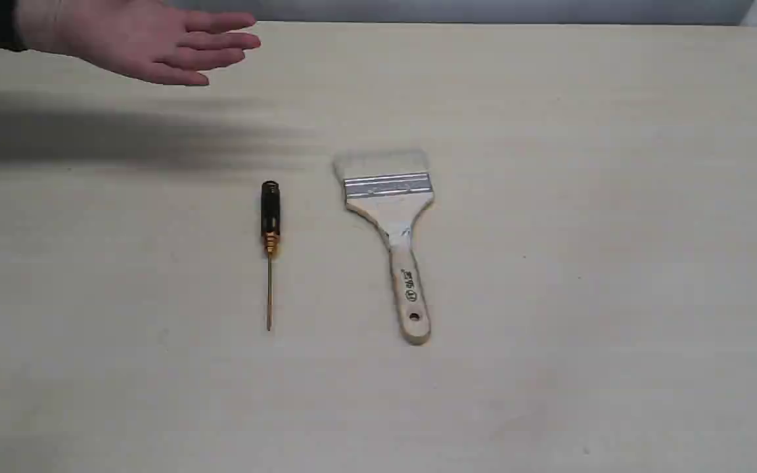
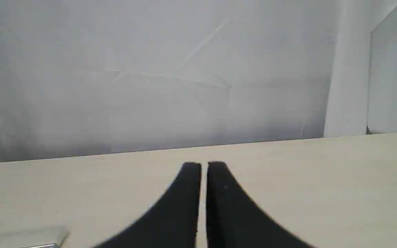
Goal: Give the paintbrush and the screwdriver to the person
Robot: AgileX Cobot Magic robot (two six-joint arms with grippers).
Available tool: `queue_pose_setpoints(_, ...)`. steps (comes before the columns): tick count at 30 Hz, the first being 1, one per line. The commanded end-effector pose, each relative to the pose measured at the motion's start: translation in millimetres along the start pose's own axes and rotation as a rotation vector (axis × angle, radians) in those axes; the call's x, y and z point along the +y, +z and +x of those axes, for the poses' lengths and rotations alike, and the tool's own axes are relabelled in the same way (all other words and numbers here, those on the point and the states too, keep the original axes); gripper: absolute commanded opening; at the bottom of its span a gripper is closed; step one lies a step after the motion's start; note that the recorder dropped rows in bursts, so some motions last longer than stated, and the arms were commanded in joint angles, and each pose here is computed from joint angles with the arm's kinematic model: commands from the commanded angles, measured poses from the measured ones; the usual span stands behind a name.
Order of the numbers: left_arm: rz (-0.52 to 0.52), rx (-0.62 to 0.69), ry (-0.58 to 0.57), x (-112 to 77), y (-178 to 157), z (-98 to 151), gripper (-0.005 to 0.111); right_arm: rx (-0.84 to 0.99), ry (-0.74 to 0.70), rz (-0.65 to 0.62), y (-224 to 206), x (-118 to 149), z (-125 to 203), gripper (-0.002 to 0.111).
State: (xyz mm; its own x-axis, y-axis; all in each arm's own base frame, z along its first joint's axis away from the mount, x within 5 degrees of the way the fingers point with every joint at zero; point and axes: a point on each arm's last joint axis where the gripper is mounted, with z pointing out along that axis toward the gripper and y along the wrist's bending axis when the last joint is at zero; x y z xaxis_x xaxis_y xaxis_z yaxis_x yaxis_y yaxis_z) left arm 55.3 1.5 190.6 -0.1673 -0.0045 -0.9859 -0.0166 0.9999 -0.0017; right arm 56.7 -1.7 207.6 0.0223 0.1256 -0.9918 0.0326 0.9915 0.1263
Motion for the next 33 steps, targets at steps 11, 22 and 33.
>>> queue_pose_setpoints(11,0.006,-0.006,-0.004,-0.4,0,0,0.0,-0.042,0.072,-0.003,0,0,-3,0.004)
queue_pose_setpoints(22,0.006,-0.006,-0.004,-0.4,0,0,0.0,-0.161,0.217,-0.063,-6,5,-35,0.031)
queue_pose_setpoints(33,0.006,-0.008,-0.002,-0.4,0,0,0.0,-0.042,0.128,-0.489,5,42,-88,0.048)
